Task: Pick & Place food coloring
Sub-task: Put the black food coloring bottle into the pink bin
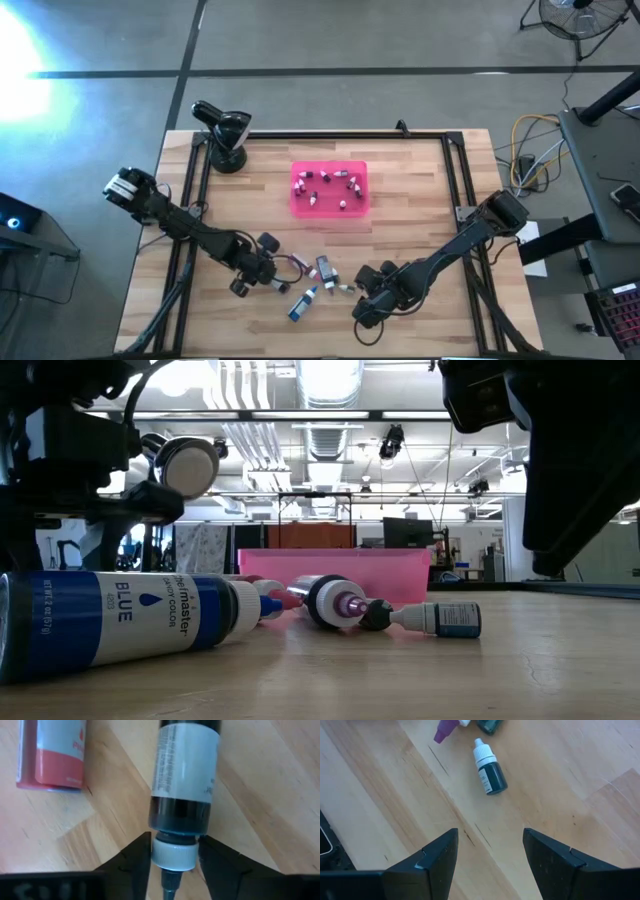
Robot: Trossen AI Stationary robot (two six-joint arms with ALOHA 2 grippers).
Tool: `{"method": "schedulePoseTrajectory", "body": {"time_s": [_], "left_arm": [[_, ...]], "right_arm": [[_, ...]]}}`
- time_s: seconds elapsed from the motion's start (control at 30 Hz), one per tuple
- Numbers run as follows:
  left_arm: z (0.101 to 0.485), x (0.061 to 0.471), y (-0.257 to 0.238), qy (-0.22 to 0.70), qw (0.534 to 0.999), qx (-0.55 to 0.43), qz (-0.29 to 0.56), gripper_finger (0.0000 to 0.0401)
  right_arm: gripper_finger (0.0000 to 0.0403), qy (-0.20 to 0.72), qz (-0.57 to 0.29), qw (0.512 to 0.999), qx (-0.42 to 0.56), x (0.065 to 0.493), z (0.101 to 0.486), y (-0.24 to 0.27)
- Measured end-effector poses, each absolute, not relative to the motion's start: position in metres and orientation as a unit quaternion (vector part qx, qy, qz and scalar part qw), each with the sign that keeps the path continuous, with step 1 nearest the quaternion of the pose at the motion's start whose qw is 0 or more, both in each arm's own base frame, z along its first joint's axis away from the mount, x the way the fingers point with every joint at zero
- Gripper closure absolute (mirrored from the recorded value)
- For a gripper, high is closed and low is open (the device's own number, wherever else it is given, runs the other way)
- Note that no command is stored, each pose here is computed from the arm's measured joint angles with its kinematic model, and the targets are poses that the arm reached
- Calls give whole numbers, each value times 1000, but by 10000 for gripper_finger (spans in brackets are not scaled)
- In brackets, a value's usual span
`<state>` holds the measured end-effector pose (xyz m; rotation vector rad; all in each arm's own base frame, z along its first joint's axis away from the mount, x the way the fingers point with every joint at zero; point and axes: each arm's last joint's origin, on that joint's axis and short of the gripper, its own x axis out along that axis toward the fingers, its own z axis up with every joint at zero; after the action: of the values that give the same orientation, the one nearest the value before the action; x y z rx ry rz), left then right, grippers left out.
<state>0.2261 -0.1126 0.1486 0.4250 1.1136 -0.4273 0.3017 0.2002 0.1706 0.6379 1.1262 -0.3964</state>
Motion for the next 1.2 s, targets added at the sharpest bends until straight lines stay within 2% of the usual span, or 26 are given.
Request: {"method": "schedulePoseTrajectory", "body": {"time_s": [0.23,0.33,0.4,0.57,0.73,0.87,1.0,1.2], "left_arm": [[150,224,-113,540,807,144,-192,316],[160,217,-110,592,782,92,-173,319],[172,214,-106,642,751,30,-152,320],[205,207,-98,751,642,-106,-112,322],[230,207,-90,789,585,-180,-59,319],[233,202,-81,814,527,-245,13,315],[228,188,-76,847,447,-275,87,315],[216,173,-77,873,334,-345,83,314]], "right_arm": [[183,524,-182,780,289,301,169,200],[183,525,-180,781,286,301,169,200],[183,526,-179,782,283,300,168,199],[184,535,-191,774,280,298,162,194],[184,580,-229,715,316,292,143,172],[184,603,-228,682,344,291,134,156],[184,621,-213,670,346,293,131,146],[184,623,-207,680,327,296,138,134]]}}
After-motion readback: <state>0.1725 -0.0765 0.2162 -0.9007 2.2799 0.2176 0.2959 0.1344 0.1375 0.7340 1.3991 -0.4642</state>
